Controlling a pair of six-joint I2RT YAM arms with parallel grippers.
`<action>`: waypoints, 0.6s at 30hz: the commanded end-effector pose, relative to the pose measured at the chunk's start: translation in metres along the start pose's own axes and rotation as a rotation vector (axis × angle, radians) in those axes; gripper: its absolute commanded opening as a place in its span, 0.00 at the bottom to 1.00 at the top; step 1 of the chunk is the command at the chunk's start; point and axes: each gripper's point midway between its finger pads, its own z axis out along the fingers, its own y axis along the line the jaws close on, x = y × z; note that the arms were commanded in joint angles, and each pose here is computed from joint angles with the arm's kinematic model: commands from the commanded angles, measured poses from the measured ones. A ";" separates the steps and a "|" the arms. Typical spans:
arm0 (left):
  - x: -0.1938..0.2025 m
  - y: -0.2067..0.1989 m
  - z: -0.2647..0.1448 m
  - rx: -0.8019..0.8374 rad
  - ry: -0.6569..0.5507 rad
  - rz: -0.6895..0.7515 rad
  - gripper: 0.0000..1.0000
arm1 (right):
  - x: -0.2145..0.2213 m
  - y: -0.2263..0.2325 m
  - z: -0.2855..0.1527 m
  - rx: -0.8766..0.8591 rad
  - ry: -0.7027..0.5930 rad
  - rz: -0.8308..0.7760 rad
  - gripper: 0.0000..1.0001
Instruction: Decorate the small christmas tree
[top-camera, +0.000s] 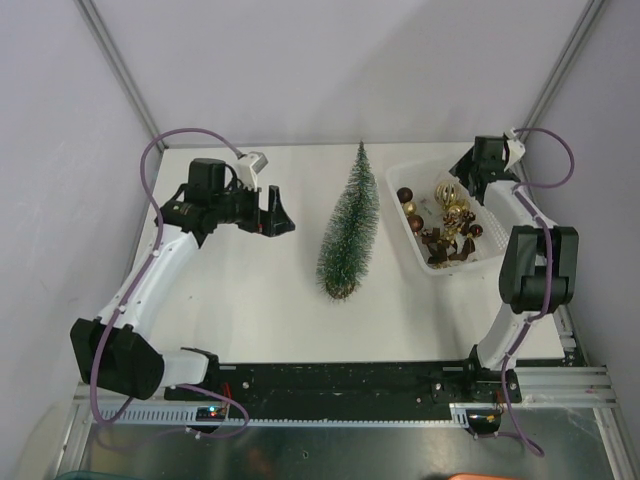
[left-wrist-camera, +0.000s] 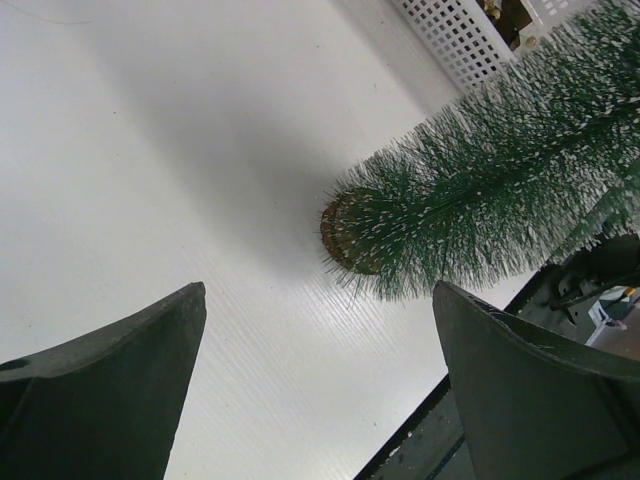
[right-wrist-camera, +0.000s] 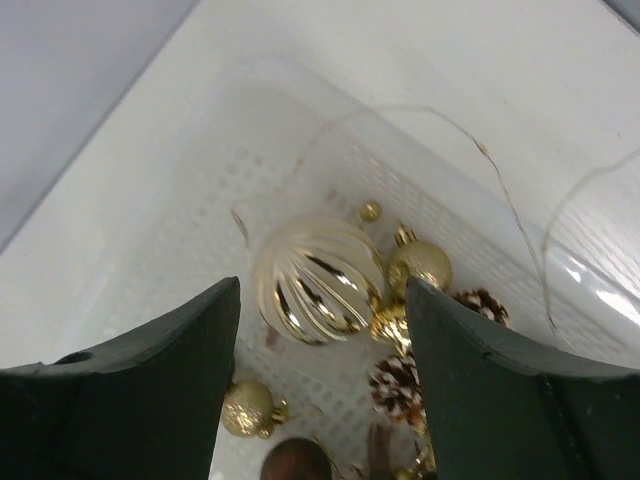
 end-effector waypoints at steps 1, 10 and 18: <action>-0.005 0.005 0.003 -0.004 -0.009 0.030 1.00 | -0.039 0.021 0.009 -0.007 -0.083 0.047 0.71; -0.004 0.008 0.006 -0.008 0.003 0.036 1.00 | -0.046 0.025 0.039 0.067 -0.019 0.039 0.67; -0.003 0.010 0.008 -0.009 0.006 0.046 1.00 | -0.028 0.013 0.045 0.124 0.035 0.068 0.61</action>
